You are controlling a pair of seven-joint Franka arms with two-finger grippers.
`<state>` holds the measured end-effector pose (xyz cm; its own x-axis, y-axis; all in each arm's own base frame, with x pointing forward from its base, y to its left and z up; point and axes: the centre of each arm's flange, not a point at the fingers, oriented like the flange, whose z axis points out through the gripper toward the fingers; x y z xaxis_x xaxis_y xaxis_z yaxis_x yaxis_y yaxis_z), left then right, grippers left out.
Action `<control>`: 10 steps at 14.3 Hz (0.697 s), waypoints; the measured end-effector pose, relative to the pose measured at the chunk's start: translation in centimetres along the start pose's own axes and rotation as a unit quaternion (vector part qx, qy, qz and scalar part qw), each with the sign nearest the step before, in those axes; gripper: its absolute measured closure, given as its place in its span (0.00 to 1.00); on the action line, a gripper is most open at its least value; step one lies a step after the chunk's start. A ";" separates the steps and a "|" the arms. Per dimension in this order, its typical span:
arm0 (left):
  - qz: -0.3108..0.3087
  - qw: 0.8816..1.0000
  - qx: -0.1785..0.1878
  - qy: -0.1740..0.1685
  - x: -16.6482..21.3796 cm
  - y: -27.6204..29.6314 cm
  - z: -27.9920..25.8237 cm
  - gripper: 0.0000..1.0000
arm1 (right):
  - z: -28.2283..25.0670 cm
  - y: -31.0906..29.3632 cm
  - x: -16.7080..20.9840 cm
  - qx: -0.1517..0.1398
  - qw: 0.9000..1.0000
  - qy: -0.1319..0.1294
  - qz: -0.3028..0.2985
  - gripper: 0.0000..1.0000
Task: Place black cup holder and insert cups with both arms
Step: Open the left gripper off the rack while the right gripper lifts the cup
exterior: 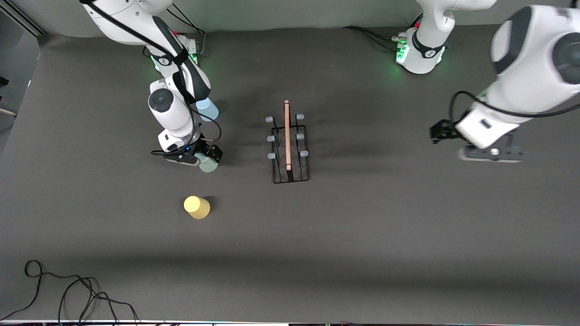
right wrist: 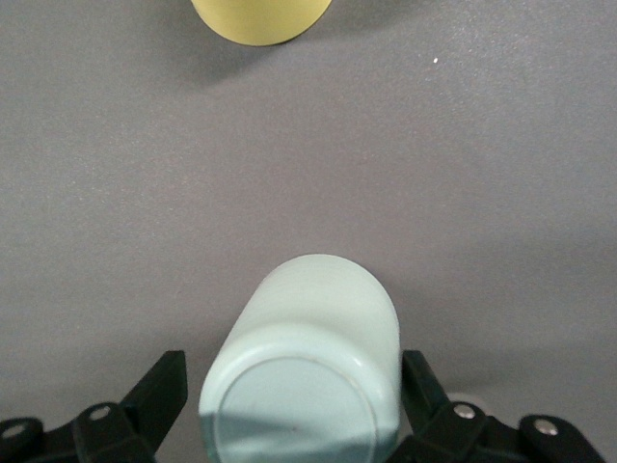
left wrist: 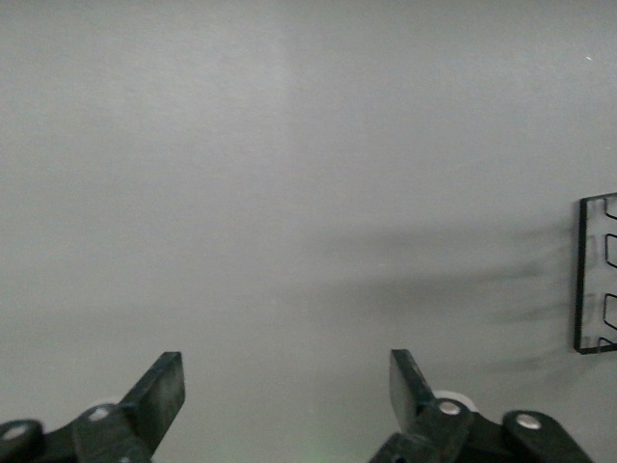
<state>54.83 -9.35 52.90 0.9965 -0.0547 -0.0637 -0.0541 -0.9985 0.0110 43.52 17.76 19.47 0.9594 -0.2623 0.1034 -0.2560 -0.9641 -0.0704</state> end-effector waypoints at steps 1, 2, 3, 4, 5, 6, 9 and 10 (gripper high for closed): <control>-0.004 1.000 -0.001 0.006 -0.1 -1.0 -0.5 0.07 | 0.0 0.0 0.0 0.000 1.000 0.000 0.001 0.14; -0.008 1.000 0.000 0.012 -0.3 -1.8 -1.1 0.08 | 0.0 0.0 0.1 0.000 1.000 0.000 0.001 0.24; -0.007 1.000 0.002 0.018 -0.5 -2.6 -1.7 0.08 | -0.3 -0.1 0.2 0.000 1.000 0.000 0.001 0.29; 0.001 1.000 0.003 0.024 -0.7 -3.5 -2.3 0.08 | -0.6 -0.2 0.4 0.000 1.000 0.000 0.001 0.29; 0.007 1.000 0.004 0.029 -1.0 -4.4 -2.8 0.08 | -1.2 -0.4 0.7 -0.001 1.000 -0.003 0.002 0.29; 0.008 0.999 0.005 0.034 -1.2 -5.3 -3.3 0.08 | -2.1 -0.6 1.0 -0.005 1.000 -0.010 0.002 0.29; 0.012 0.999 0.018 0.041 -1.7 -6.5 -4.1 0.07 | -7.7 -1.7 2.5 -0.019 0.999 -0.037 0.018 0.29; 0.013 0.999 0.020 0.040 -1.8 -6.6 -4.2 0.05 | -9.9 -2.1 2.8 -0.017 0.999 -0.038 0.033 0.30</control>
<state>53.69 -2.67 57.15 0.9965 -0.0821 0.0162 -0.0816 -0.9963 -0.0283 45.55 18.68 29.78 0.9460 -0.3231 0.0240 -0.3221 -0.9459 -0.0401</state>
